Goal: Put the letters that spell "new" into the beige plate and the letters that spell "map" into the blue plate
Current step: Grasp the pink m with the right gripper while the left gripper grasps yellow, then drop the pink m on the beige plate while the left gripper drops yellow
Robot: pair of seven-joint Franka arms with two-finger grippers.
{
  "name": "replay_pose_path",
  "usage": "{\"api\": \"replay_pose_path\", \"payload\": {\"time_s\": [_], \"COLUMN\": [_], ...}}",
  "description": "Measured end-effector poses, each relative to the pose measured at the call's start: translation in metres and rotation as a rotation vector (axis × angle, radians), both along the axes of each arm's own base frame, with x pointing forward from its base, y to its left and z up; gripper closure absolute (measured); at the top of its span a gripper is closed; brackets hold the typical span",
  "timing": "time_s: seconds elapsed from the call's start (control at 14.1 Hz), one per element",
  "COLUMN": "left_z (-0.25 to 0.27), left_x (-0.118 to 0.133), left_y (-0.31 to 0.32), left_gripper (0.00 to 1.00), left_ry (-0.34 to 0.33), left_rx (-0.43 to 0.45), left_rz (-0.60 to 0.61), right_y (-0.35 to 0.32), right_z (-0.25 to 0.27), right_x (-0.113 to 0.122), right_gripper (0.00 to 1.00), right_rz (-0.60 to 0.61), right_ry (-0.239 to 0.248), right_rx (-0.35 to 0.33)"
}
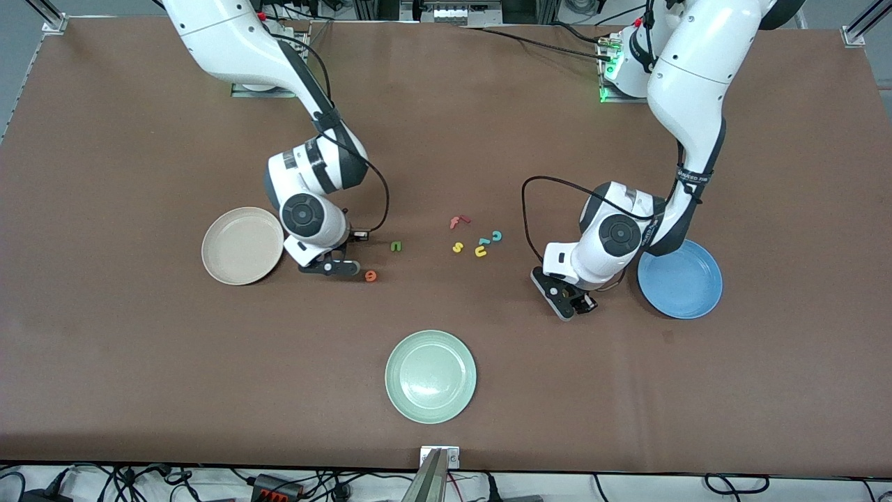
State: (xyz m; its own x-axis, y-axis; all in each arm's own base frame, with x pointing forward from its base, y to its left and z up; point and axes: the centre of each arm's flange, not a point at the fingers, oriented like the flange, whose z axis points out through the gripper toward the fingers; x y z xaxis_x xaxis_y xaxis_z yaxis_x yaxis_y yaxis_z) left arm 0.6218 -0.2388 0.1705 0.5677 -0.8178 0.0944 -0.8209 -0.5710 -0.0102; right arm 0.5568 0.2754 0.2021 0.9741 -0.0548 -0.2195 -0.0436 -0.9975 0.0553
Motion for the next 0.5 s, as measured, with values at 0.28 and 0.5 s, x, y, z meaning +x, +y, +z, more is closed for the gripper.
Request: {"api": "replay_pose_path", "payload": {"time_s": [0.28,0.5], "left_z": [0.004,0.027], "left_x": [0.003,0.013], "left_y": [0.001,0.030], "left_gripper": [0.73,0.73], "left_ry": [-0.007,0.059], "left_rx": [-0.002,0.029], "left_rz": [0.003,0.043], "right_y": [-0.125,-0.237], "right_z": [0.046,0.038], "right_x": [0.038,0.044], "right_gripper": [0.74,0.74], "right_rz": [-0.004,0.010], "right_ry": [0.055,0.106], "right_rx": [0.034,0.087]}}
